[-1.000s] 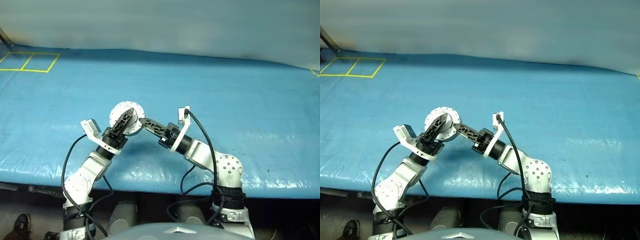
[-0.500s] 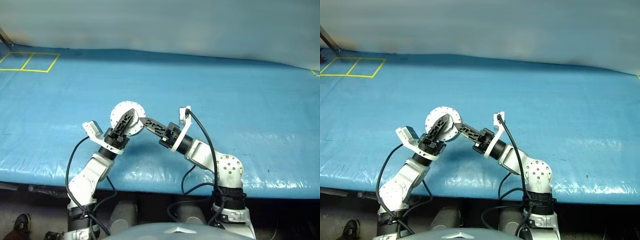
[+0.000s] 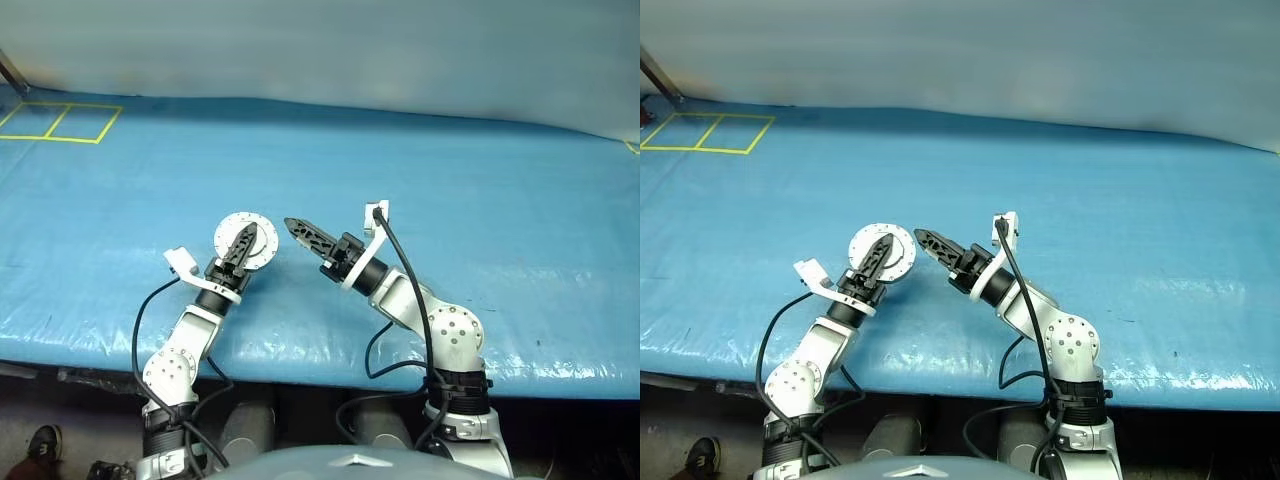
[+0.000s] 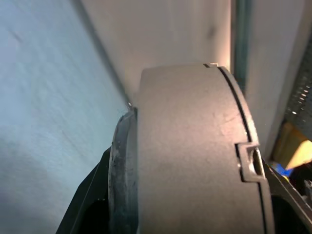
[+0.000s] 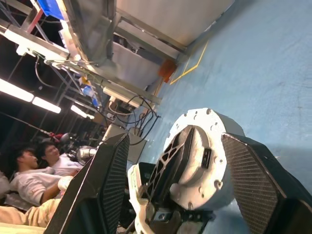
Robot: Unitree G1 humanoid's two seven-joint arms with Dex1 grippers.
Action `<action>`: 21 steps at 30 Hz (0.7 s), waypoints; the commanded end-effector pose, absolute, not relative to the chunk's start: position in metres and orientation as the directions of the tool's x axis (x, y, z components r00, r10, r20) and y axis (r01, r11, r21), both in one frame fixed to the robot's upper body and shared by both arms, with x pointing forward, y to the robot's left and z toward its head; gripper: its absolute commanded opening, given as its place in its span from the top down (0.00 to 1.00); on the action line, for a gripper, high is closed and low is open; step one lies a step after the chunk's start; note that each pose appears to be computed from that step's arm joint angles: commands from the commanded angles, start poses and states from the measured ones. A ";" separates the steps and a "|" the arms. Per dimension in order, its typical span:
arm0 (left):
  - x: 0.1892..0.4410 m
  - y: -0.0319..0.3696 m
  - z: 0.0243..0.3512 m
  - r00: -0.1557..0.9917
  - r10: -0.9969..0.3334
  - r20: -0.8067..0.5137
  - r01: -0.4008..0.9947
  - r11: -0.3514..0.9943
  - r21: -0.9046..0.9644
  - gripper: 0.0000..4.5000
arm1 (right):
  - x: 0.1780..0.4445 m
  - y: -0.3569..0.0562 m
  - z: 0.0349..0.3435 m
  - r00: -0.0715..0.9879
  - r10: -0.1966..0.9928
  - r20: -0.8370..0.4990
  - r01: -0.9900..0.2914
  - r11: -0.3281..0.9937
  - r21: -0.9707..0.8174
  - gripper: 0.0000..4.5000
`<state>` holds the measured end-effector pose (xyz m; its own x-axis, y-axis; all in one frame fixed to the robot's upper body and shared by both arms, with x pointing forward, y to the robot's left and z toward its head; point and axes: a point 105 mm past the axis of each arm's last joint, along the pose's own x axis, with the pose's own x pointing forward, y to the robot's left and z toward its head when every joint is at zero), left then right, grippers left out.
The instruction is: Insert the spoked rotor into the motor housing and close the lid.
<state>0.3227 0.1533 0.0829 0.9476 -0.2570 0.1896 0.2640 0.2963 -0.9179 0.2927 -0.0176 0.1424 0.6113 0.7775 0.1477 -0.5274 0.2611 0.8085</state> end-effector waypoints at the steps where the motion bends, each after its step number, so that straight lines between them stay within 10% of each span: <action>1: 0.345 0.181 0.106 0.969 -0.101 0.226 0.248 0.358 -0.900 0.40 | 0.291 -0.018 0.153 0.604 0.774 0.189 -0.575 0.259 0.776 0.30; 15: 0.400 0.227 0.081 0.992 0.113 -0.050 -0.100 0.487 -0.868 0.40 | 0.286 -0.028 0.149 0.634 0.756 0.165 -0.570 0.313 0.760 0.30; 21: 0.376 0.267 0.078 0.960 0.274 -0.049 -0.194 0.533 -0.824 0.03 | 0.286 -0.026 0.146 0.628 0.763 0.150 -0.568 0.319 0.758 0.29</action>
<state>0.3868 0.2399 0.0717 0.9816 0.1765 -0.0727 -0.1537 0.5049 -0.8494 0.2886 -0.0259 0.1348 0.6357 0.7645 0.1065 -0.5330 0.3350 0.7770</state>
